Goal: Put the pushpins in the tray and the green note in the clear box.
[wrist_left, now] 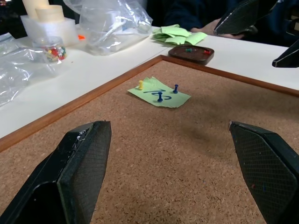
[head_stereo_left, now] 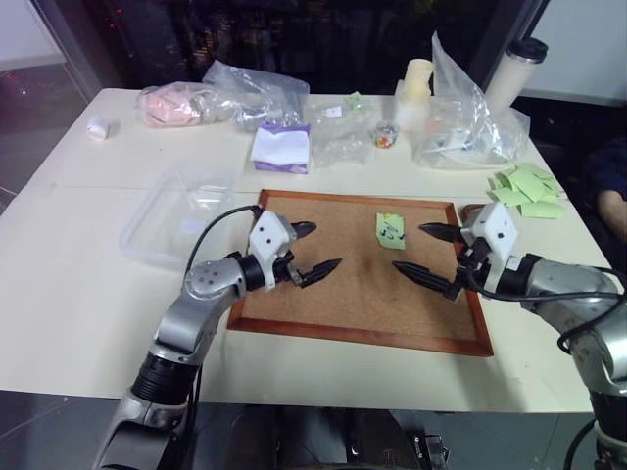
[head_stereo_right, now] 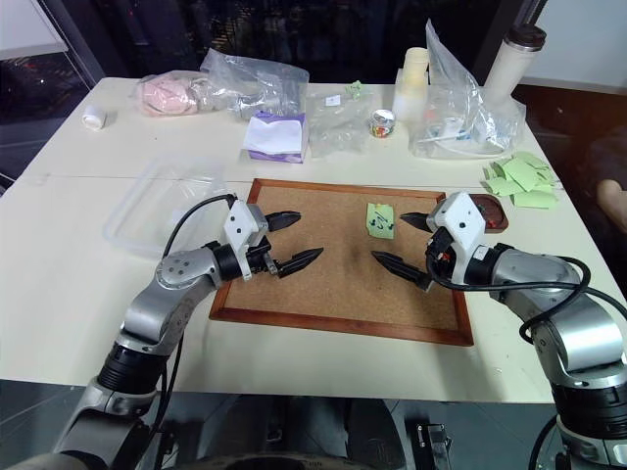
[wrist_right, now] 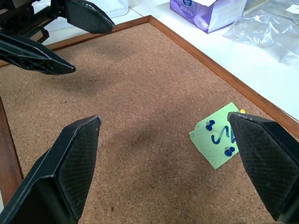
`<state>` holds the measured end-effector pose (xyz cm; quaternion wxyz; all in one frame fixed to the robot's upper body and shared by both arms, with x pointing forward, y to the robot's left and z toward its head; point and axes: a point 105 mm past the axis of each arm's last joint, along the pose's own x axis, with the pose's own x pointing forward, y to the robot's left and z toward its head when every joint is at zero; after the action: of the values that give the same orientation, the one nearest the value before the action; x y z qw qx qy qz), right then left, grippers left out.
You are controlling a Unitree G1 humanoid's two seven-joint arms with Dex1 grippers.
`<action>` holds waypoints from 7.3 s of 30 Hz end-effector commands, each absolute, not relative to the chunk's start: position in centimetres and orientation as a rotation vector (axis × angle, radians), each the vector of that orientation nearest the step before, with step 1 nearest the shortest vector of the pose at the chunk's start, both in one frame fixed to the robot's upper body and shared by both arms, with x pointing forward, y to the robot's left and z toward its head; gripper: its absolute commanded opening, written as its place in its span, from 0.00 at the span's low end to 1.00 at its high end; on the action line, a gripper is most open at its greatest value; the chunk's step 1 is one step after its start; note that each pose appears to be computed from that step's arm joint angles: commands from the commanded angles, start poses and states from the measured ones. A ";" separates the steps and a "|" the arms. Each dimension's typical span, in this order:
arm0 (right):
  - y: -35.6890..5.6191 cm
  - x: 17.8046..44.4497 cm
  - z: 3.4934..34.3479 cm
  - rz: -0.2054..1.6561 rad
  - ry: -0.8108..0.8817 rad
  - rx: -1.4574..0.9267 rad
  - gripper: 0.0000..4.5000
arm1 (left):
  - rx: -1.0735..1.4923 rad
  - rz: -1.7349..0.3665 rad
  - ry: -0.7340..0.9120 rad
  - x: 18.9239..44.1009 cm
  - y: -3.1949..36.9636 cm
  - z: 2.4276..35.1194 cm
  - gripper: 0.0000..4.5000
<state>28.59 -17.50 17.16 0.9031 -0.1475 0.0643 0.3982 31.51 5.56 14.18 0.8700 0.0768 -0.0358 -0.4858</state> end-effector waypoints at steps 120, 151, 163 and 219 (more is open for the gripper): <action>-32.6 39.6 14.8 0.099 0.231 -0.183 0.00 | 0.152 -1.025 0.080 32.8 0.8 7.5 0.00; -18.1 35.3 15.2 0.558 0.162 -0.192 0.62 | 0.161 -1.032 0.075 32.8 0.8 7.6 0.00; -18.6 35.5 13.3 0.514 0.203 -0.187 0.62 | 0.173 -1.019 0.077 32.9 1.2 7.6 0.00; -32.7 39.2 17.0 0.056 0.150 -0.148 0.01 | 0.170 -1.047 0.105 32.3 0.7 7.1 0.00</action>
<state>38.84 -32.51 15.47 0.9913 -0.0739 0.1037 0.0327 32.71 0.91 8.56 0.8657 0.0808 0.0227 -0.4935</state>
